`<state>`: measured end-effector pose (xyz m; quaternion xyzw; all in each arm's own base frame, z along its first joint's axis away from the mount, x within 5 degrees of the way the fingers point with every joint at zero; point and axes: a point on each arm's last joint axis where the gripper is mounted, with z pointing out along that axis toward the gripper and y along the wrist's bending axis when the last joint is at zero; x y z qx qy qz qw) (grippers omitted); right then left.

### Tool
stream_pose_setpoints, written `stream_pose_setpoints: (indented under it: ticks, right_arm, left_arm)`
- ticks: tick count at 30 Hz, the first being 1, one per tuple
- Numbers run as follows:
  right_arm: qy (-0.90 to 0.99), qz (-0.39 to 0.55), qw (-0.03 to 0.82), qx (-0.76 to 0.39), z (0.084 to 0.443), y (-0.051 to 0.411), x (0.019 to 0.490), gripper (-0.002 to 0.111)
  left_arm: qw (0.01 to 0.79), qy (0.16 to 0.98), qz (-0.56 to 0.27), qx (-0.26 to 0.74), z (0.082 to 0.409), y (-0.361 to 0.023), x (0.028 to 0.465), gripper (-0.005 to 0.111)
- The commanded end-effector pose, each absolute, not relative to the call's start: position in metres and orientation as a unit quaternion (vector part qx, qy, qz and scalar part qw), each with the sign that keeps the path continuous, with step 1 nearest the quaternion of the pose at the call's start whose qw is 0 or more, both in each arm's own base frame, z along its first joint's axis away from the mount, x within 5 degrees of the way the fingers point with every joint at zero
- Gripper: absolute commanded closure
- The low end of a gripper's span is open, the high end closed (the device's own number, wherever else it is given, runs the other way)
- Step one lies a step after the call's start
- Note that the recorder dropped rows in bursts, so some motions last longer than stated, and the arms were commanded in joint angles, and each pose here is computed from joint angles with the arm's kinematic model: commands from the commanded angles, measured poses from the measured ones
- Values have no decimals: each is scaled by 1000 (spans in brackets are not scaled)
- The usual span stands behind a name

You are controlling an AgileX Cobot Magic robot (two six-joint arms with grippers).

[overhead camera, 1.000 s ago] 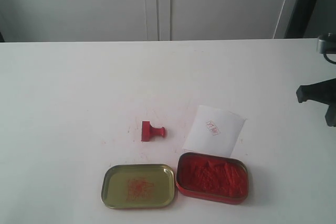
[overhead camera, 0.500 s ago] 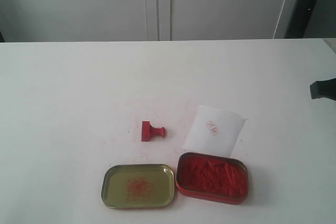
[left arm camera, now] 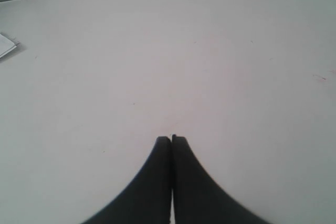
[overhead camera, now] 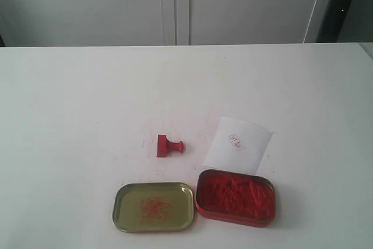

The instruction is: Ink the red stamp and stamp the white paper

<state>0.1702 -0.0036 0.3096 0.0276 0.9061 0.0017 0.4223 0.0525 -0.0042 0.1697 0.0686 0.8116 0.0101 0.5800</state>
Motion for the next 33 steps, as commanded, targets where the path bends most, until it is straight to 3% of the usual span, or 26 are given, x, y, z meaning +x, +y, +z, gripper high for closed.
stream_pose_setpoints:
  ticks: [1, 16, 33]
  right_arm:
    - [877, -7, 481, 23, 314, -5, 151, 108]
    - [778, -22, 628, 10, 314, -4, 88, 108]
    - [770, -21, 638, 11, 313, -4, 75, 108]
  left_arm:
    - [580, 811, 11, 68, 169, -4, 52, 107]
    - [580, 811, 11, 68, 169, -4, 52, 107]
    - [580, 811, 11, 68, 169, -4, 52, 107]
